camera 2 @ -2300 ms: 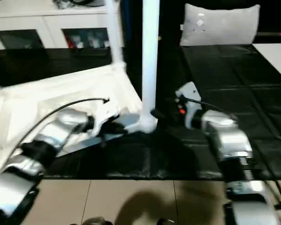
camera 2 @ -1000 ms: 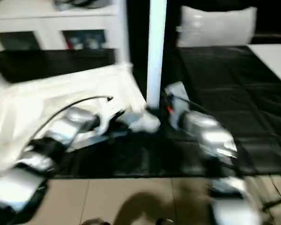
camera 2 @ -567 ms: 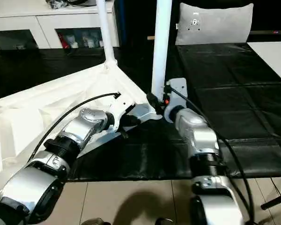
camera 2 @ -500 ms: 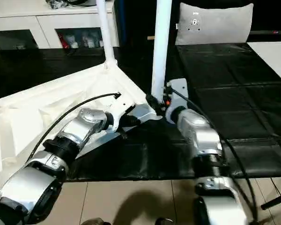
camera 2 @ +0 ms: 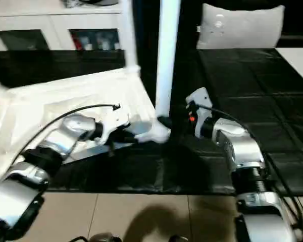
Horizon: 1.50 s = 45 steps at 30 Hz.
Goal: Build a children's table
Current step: Rotate leg to tighten
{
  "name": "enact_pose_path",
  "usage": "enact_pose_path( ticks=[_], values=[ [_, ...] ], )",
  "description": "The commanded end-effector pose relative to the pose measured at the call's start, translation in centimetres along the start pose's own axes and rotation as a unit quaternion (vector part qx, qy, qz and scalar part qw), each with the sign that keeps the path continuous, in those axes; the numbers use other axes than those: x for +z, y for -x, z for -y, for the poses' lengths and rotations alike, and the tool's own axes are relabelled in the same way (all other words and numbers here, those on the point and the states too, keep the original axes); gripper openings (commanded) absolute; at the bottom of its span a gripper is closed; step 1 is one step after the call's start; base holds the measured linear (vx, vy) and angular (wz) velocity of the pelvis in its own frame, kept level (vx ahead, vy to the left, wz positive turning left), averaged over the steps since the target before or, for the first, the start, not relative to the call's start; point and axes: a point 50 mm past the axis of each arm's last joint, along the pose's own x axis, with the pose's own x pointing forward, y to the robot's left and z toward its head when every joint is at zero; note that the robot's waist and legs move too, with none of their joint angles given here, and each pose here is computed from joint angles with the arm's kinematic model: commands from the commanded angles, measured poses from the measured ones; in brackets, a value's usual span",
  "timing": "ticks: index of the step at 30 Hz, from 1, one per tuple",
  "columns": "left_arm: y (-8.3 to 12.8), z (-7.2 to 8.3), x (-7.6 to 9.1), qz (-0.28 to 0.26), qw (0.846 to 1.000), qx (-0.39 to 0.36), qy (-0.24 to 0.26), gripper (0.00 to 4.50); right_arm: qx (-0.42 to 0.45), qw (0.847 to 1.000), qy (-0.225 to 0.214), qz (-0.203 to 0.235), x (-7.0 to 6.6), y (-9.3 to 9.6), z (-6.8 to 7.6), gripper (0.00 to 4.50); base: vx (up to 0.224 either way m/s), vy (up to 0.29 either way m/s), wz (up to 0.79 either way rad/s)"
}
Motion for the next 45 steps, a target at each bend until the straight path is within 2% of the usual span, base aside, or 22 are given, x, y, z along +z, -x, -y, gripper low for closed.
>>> enact_pose_path(
  ticks=[1, 4, 6, 8, 13, 16, 19, 23, 25, 28, 31, 32, 34, 37, 38, 39, 42, 45],
  values=[
    [-0.3, 0.9, 0.3, -0.011, 0.996, -0.064, -0.057, 0.00, 0.055, 0.998, 0.000, -0.008, 0.0, 0.4, -0.6, 3.76, 0.000, 0.000, 0.00],
    [-0.3, 1.3, 0.3, -0.009, 0.994, -0.086, -0.065, 0.00, 0.083, 0.996, -0.004, -0.018, -0.2, 0.5, -1.1, 3.43, 0.000, 0.000, 0.00],
    [-0.2, 1.8, 0.2, -0.007, 0.991, -0.115, -0.075, 0.00, 0.113, 0.993, -0.011, -0.029, -0.5, 0.5, -1.5, 3.39, 0.000, 0.000, 0.00],
    [-0.3, 1.9, 0.3, -0.006, 0.990, -0.119, -0.076, 0.00, 0.126, 0.991, -0.017, -0.033, -0.6, 0.5, -1.7, 3.09, 0.000, 0.000, 0.00],
    [-0.2, 2.0, 0.2, -0.007, 0.989, -0.126, -0.079, 0.00, 0.147, 0.988, -0.024, -0.038, -0.8, 0.5, -1.9, 2.95, 0.000, 0.000, 0.00],
    [-0.2, 1.9, 0.1, -0.006, 0.989, -0.125, -0.077, 0.00, 0.160, 0.986, -0.034, -0.042, -0.9, 0.5, -2.1, 2.60, 0.000, 0.000, 0.00],
    [-0.2, 1.9, 0.1, -0.001, 0.990, -0.124, -0.069, 0.00, 0.171, 0.983, -0.046, -0.043, -1.0, 0.5, -2.4, 2.37, 0.000, 0.000, 0.00],
    [-0.5, 1.3, 0.5, 0.022, 0.996, -0.085, -0.020, 0.00, 0.140, 0.988, -0.068, -0.014, -0.7, -0.2, -2.6, 2.16, 0.000, 0.000, 0.00],
    [-0.6, 1.1, 0.7, 0.029, 0.997, -0.071, -0.003, 0.00, 0.118, 0.990, -0.075, -0.009, -0.5, -0.6, -2.5, 2.15, 0.000, 0.000, 0.00],
    [-1.3, 0.2, 1.3, 0.036, 0.998, -0.012, 0.057, 0.00, -0.006, 0.995, -0.100, -0.009, -0.6, -2.3, -1.5, 2.11, 0.000, 0.000, 0.00],
    [-2.0, -0.4, 1.8, 0.040, 0.993, 0.049, 0.095, 0.00, -0.114, 0.984, -0.134, -0.023, -1.0, -3.5, -0.7, 2.09, 0.000, 0.000, 0.00],
    [-2.5, -0.8, 2.1, 0.040, 0.988, 0.089, 0.122, 0.00, -0.181, 0.973, -0.139, -0.033, -1.2, -4.1, -0.3, 2.09, 0.000, 0.000, 0.00],
    [-3.0, -1.1, 2.5, 0.046, 0.980, 0.127, 0.145, 0.00, -0.217, 0.963, -0.159, -0.015, -1.1, -4.8, -0.3, 2.09, 0.000, 0.000, 0.00],
    [-3.3, -1.2, 2.9, 0.053, 0.977, 0.137, 0.153, 0.00, -0.218, 0.964, -0.155, -0.006, -0.9, -5.2, -0.6, 2.09, 0.000, 0.000, 0.00],
    [-3.5, -1.3, 3.3, 0.059, 0.975, 0.145, 0.155, 0.00, -0.214, 0.968, -0.129, 0.003, -0.7, -5.6, -0.8, 2.09, 0.000, 0.000, 0.00],
    [-3.7, -1.2, 3.6, 0.064, 0.976, 0.146, 0.150, 0.00, -0.208, 0.971, -0.121, 0.018, -0.5, -5.8, -0.9, 2.62, 0.000, 0.000, 0.00],
    [-3.7, -1.1, 3.7, 0.064, 0.980, 0.137, 0.130, 0.00, -0.189, 0.975, -0.114, 0.036, -0.2, -5.6, -1.0, 2.96, 0.000, 0.000, 0.00],
    [-3.4, -1.1, 3.4, 0.060, 0.982, 0.136, 0.113, 0.00, -0.182, 0.978, -0.100, 0.032, -0.3, -5.0, -0.9, 3.19, 0.000, 0.000, 0.00]
  ],
)
